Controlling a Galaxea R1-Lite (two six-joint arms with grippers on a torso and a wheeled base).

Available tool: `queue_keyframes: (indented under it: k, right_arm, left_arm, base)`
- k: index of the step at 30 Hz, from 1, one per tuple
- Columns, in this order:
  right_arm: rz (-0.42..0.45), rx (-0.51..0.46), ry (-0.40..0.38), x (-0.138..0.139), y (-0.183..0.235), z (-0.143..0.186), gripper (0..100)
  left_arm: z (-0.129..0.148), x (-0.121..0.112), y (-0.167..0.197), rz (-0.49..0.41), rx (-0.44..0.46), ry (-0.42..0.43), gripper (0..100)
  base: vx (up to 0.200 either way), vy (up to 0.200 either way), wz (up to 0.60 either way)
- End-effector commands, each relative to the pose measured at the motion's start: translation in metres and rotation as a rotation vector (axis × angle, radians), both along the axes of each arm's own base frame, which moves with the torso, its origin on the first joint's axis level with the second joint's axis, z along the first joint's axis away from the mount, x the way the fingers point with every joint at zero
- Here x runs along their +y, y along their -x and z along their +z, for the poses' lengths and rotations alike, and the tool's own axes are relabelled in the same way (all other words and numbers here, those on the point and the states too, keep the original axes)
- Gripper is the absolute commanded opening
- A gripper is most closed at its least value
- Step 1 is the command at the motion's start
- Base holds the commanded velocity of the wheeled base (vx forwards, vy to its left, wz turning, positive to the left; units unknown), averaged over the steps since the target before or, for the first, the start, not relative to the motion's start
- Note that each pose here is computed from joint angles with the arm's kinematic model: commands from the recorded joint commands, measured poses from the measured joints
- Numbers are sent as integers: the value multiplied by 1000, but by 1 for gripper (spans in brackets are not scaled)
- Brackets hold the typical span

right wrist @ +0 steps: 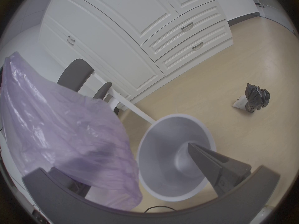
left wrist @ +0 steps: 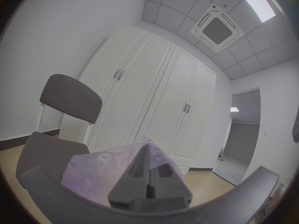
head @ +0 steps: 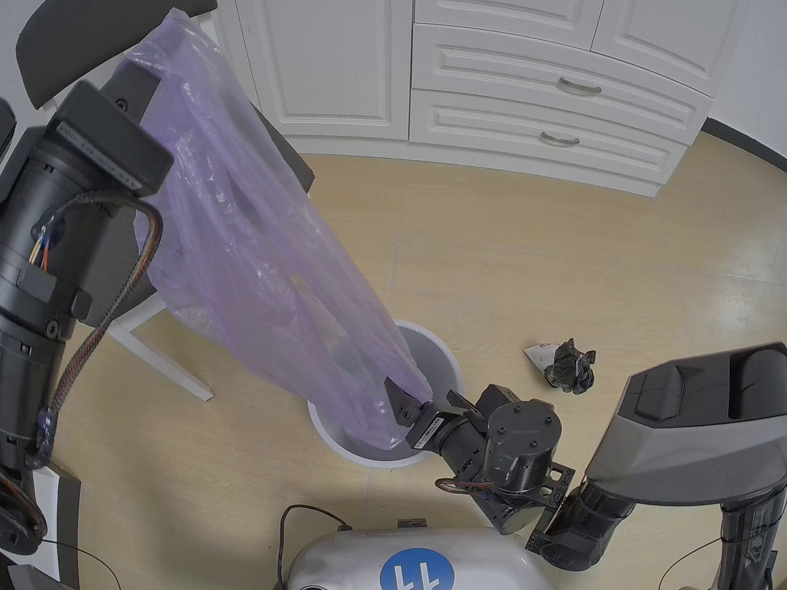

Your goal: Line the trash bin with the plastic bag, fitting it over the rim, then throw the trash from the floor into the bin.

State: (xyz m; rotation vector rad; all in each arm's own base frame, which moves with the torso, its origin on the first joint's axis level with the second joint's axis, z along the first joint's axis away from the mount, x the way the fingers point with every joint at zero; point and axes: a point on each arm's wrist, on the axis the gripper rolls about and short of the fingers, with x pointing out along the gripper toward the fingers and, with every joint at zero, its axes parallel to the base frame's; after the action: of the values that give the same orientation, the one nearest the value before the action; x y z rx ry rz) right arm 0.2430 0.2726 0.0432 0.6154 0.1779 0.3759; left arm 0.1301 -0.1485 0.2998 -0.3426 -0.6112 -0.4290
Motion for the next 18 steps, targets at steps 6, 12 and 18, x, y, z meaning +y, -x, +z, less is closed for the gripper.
queue_keyframes:
  k: [6,12,18]
  right_arm:
    - [-37,-28,-32,-8,-12,7,100]
    - [-34,-37,-43,-8,-11,13,100]
    - [-25,-47,-61,-10,-8,22,0]
  left_arm:
    - [2,2,1,2,-6,8,0]
    - [2,2,1,2,-6,8,0]
    - [1,1,1,0,-2,3,0]
  base:
    - [0,0,0]
    - [0,0,0]
    - [0,0,0]
